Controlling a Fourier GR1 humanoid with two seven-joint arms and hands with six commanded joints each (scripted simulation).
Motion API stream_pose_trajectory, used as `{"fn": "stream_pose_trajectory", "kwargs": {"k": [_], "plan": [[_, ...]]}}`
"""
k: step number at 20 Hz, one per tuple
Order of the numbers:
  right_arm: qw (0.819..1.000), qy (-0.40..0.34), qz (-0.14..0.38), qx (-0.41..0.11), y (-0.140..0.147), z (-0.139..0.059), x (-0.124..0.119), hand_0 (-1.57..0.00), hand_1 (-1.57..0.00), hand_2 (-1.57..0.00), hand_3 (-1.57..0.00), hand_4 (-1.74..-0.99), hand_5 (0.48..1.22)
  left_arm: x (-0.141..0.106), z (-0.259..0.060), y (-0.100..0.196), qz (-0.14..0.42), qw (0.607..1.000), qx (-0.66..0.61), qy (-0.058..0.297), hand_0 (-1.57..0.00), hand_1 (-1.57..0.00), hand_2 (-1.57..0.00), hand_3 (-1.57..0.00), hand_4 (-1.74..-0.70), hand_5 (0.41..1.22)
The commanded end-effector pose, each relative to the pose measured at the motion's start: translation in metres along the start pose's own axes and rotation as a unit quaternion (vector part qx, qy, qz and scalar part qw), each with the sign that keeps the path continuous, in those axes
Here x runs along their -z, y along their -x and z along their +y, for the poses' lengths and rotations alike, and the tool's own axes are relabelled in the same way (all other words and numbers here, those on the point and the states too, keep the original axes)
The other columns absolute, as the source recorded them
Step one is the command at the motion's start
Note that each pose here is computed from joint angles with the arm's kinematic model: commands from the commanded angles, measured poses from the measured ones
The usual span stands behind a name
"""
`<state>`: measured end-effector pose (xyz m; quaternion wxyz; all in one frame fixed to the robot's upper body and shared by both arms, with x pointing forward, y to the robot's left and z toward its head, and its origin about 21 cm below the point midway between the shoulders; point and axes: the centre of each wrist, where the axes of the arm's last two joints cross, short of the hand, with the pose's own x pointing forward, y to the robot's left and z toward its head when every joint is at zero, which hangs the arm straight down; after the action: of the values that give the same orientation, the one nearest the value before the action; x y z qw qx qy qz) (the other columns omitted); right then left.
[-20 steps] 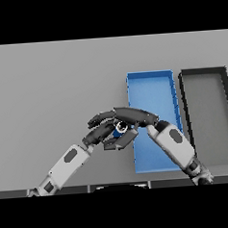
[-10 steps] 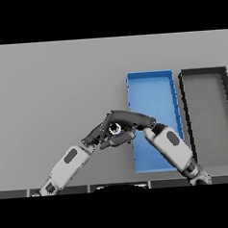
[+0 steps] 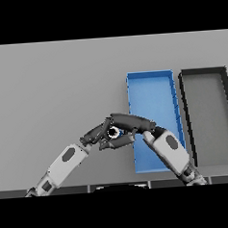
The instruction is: Pick up the blue pipe and place it into the blue bin.
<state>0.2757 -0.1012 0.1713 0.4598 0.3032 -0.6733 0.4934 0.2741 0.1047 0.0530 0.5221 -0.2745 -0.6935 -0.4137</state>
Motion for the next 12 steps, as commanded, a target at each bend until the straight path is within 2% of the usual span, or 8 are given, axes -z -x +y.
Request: {"fn": "stream_pose_trajectory", "kwargs": {"k": [1,4,6,9,12], "plan": [[1.000,0.000,-0.003,0.004,-0.0020,0.0025,0.0005,-1.56,-1.56,-1.56,-1.56,-1.482,1.206,-0.0008,0.0008,-0.0003,0.006,1.000,0.005,0.004,-0.50,-0.41,-0.42,-0.17,-1.11,1.184],[1.000,0.004,-0.014,0.012,-0.0032,0.0055,0.0011,-1.57,-1.57,-1.57,-1.56,-1.484,1.214,-0.0027,0.0001,0.0001,0.003,1.000,0.027,-0.005,-0.26,-0.21,-0.21,-0.09,-0.95,0.964],[1.000,0.007,-0.016,0.017,-0.0032,0.0027,0.0017,-1.57,-1.57,-1.57,-1.57,-1.484,1.216,-0.0003,0.0023,0.0021,0.030,0.999,0.030,-0.019,-0.16,-0.13,-0.14,-0.05,-0.88,0.842],[1.000,0.017,-0.014,0.010,-0.0009,-0.0002,-0.0024,-1.57,-1.57,-1.57,-1.57,-1.485,1.219,-0.0008,0.0032,0.0049,0.036,0.998,0.034,-0.026,-0.08,-0.07,-0.07,-0.03,-0.83,0.719],[1.000,0.016,-0.014,0.005,-0.0023,-0.0007,-0.0005,-1.57,-1.57,-1.57,-1.57,-1.487,1.220,-0.0031,0.0018,0.0063,0.037,0.999,0.013,-0.036,-0.04,-0.03,-0.04,-0.01,-0.84,0.636]]}}
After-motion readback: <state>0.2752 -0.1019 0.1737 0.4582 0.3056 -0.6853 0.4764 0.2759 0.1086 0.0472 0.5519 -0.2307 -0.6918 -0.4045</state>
